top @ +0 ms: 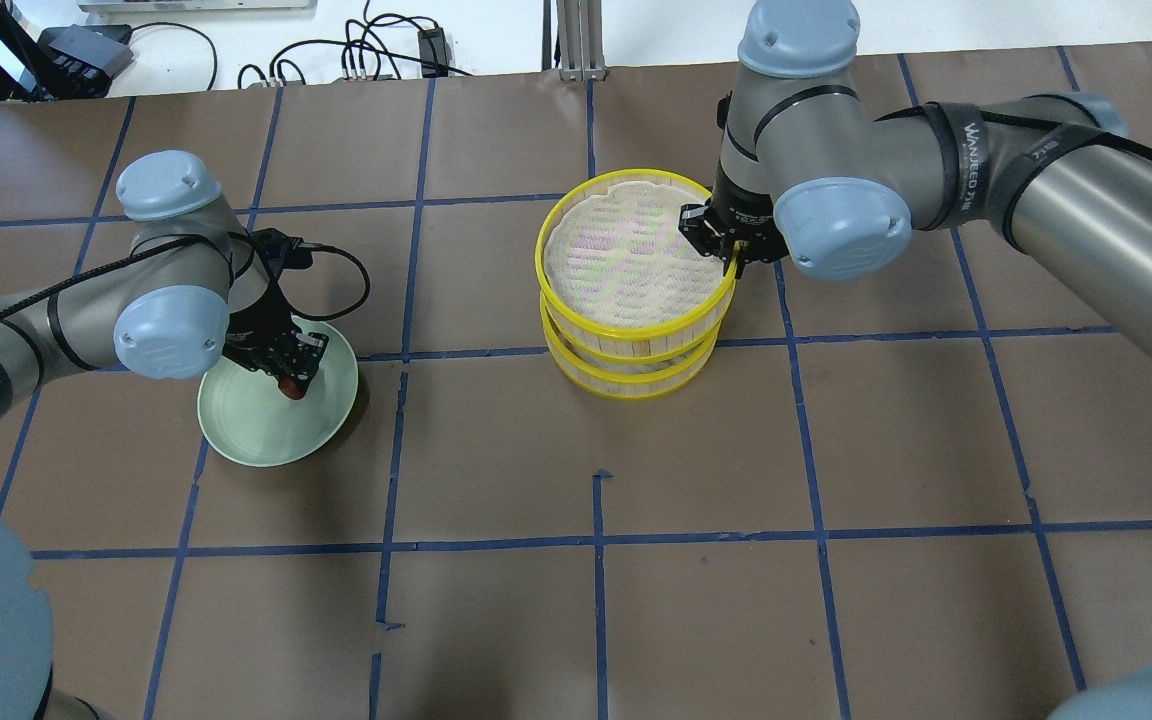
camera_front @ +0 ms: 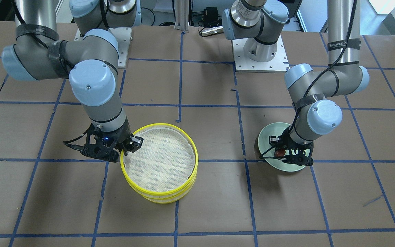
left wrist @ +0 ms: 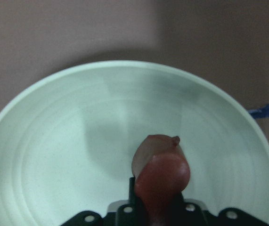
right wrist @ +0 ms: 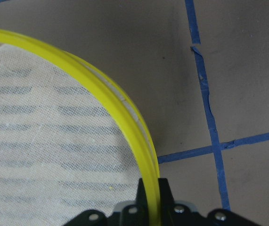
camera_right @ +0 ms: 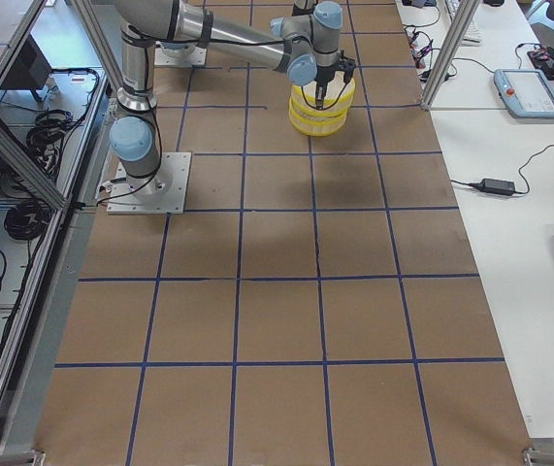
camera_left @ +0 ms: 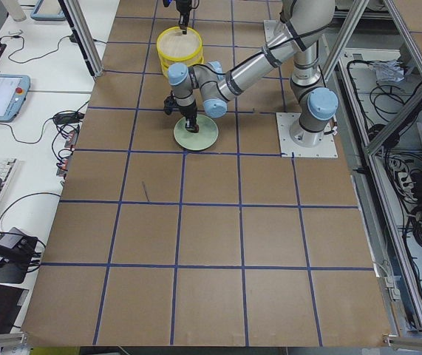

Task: Place buns in different layers of steamer
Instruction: 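Grasp the red-brown bun with the left gripper while the right gripper releases the tier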

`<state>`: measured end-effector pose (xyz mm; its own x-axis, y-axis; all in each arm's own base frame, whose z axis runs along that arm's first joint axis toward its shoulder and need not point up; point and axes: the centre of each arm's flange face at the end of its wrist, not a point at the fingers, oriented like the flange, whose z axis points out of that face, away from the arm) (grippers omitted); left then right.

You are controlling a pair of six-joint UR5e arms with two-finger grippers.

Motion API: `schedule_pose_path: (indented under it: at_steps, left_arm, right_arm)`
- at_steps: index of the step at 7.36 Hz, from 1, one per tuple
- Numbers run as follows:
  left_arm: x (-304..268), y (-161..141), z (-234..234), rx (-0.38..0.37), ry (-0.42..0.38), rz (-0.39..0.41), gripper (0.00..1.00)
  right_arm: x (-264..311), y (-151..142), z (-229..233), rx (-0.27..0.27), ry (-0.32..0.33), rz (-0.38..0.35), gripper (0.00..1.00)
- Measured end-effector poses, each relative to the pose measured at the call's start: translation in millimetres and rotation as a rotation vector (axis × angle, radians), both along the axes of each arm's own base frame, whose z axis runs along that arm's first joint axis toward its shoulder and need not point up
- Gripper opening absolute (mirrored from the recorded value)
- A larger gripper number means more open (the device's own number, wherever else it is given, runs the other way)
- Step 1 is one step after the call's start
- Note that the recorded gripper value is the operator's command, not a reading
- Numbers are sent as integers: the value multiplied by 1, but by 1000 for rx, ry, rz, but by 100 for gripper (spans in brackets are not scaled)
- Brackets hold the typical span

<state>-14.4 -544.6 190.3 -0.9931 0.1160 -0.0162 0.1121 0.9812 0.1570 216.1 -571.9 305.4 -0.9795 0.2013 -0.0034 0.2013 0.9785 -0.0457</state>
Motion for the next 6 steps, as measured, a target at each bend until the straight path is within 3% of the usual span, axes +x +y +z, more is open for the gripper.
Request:
schedule_pose_path:
  at_steps: [4, 6]
  left_arm:
    - [0, -29, 78, -13, 24, 45, 5]
    - [-4, -36, 93, -18, 42, 71, 5]
  right_arm:
    - [2, 0, -7, 1, -2, -11, 17]
    - [2, 5, -26, 9, 0, -23, 17]
